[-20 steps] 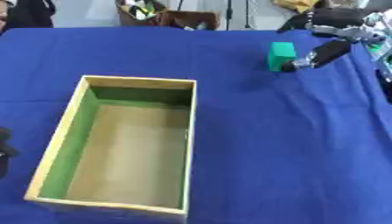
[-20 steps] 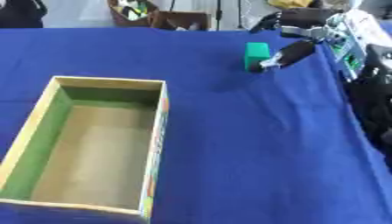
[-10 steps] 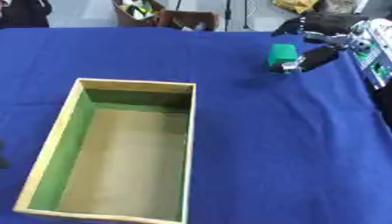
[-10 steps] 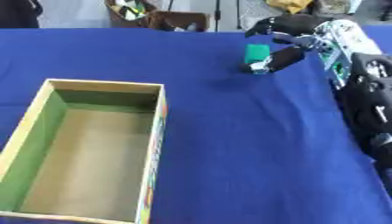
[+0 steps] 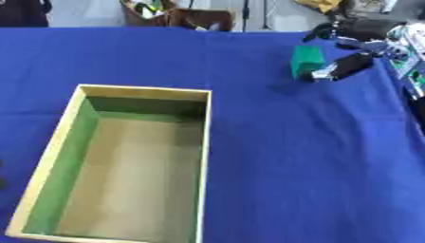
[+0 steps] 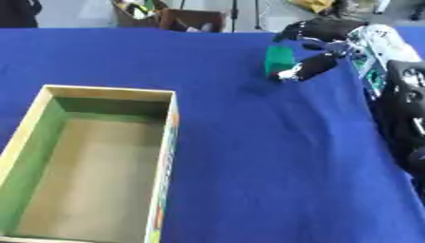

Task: Pick up objects on the table and place them in the box.

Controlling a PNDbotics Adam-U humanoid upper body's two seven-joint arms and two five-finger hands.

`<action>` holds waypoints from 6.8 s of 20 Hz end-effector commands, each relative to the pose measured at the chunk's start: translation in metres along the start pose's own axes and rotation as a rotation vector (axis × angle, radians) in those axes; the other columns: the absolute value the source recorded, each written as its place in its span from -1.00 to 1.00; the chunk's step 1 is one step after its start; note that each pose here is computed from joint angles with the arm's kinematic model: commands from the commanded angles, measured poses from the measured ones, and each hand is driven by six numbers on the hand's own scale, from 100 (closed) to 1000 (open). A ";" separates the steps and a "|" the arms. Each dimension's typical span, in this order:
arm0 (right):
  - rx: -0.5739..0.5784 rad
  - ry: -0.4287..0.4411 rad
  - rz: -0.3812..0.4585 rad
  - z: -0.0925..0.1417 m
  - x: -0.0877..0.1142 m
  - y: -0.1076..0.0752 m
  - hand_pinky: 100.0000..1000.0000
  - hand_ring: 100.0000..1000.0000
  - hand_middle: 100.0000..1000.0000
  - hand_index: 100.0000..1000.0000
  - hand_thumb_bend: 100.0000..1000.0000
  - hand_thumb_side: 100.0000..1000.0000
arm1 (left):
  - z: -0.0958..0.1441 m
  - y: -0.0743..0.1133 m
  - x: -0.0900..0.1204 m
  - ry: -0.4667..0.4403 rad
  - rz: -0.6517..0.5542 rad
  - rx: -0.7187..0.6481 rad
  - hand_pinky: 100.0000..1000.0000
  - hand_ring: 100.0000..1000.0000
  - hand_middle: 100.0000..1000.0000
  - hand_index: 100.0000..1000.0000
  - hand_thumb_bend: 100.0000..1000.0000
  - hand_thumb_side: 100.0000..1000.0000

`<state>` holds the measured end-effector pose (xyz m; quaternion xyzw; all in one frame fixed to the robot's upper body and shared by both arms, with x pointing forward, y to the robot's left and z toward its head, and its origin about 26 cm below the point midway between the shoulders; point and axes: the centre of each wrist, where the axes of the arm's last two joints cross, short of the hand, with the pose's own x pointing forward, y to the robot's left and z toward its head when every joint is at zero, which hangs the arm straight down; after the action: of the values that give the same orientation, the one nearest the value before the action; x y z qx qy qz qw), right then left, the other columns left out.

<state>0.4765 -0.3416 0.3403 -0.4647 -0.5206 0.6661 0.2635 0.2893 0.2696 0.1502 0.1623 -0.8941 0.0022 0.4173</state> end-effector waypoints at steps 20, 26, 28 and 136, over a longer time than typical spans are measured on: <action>-0.062 0.086 -0.014 0.022 -0.024 -0.021 0.71 0.79 0.49 0.84 -1.00 0.61 | -0.005 -0.003 0.008 -0.046 -0.006 -0.021 -1.00 -0.43 -0.14 -0.14 -1.00 0.80; 0.016 0.026 -0.092 0.032 -0.032 -0.017 0.73 0.78 0.52 0.92 -1.00 -0.16 | -0.004 -0.003 0.008 -0.043 -0.013 -0.027 -1.00 -0.43 -0.14 -0.14 -1.00 0.81; 0.035 0.013 -0.120 0.034 -0.033 -0.019 0.72 0.75 0.43 0.86 -1.00 -0.20 | -0.004 -0.002 0.008 -0.043 -0.014 -0.027 -1.00 -0.43 -0.14 -0.14 -1.00 0.81; -0.002 -0.671 0.071 -0.043 0.279 -0.059 0.61 0.79 0.65 0.84 -0.52 1.00 | -0.005 -0.005 0.009 0.011 0.029 -0.060 -1.00 -0.43 -0.15 -0.15 -1.00 0.81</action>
<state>0.3906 -0.0660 0.2848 -0.2282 -0.5707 0.7852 0.0749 0.2910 0.2631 0.1530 0.1341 -0.8888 -0.0169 0.4378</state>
